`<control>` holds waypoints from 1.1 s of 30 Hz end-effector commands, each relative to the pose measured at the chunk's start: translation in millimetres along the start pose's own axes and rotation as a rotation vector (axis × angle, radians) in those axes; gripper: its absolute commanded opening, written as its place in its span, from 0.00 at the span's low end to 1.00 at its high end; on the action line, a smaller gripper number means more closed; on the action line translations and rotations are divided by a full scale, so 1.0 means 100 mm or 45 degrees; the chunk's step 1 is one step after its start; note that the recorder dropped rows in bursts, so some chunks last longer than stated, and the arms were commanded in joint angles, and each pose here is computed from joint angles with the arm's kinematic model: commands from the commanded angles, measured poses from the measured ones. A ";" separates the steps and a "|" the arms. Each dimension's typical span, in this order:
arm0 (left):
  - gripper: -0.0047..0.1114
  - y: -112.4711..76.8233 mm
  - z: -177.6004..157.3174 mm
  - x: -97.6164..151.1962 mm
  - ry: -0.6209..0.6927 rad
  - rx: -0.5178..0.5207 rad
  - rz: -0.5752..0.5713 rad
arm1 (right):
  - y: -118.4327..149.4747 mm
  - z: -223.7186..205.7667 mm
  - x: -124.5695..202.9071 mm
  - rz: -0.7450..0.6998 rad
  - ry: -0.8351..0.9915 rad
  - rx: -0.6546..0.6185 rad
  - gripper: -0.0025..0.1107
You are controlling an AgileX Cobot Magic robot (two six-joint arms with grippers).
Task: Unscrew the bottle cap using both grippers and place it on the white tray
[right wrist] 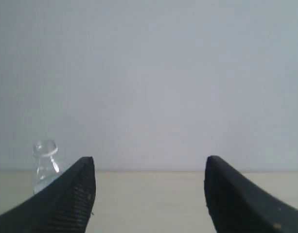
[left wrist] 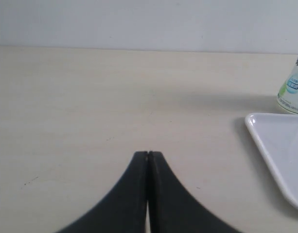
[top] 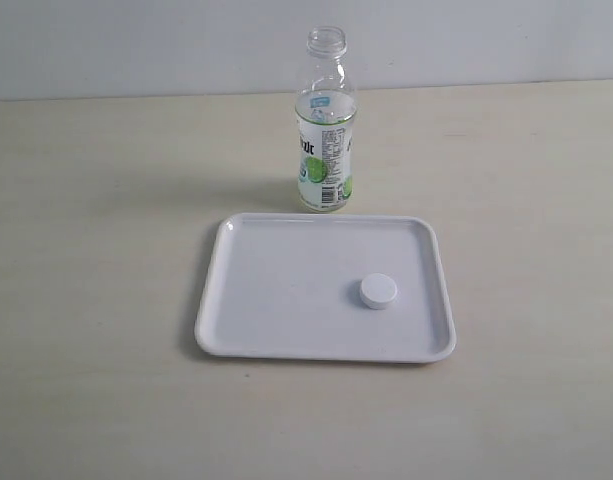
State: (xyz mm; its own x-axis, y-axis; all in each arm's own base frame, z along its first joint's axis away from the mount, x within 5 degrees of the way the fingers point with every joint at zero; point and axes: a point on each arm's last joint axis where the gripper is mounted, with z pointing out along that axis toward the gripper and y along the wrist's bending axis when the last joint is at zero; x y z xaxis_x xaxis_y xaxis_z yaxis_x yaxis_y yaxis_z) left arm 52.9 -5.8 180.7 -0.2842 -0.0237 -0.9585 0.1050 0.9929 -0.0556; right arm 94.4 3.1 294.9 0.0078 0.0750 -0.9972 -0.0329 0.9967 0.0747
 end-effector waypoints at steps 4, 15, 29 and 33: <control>0.04 0.00 0.00 -0.01 -0.022 -0.001 0.005 | 0.03 -0.25 -0.01 -0.009 -0.103 -0.041 0.57; 0.04 0.00 0.00 -0.01 -0.022 -0.001 0.005 | 0.02 -0.37 0.25 -0.039 -0.097 -0.047 0.57; 0.04 0.00 0.00 -0.01 -0.022 -0.001 0.005 | -0.05 -0.49 0.38 -0.068 -0.138 0.043 0.57; 0.04 0.00 0.00 -0.01 -0.022 -0.001 0.005 | -0.08 -0.49 0.44 -0.105 -0.066 0.105 0.57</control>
State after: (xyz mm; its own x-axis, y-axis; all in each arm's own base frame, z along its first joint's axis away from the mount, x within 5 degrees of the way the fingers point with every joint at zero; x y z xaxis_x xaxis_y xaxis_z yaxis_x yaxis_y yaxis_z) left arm 52.9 -5.8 180.7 -0.2839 -0.0220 -0.9586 0.1048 0.9930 -0.0538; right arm 45.7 -1.1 255.8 0.1039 0.0288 -0.9942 0.0155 0.9994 0.0306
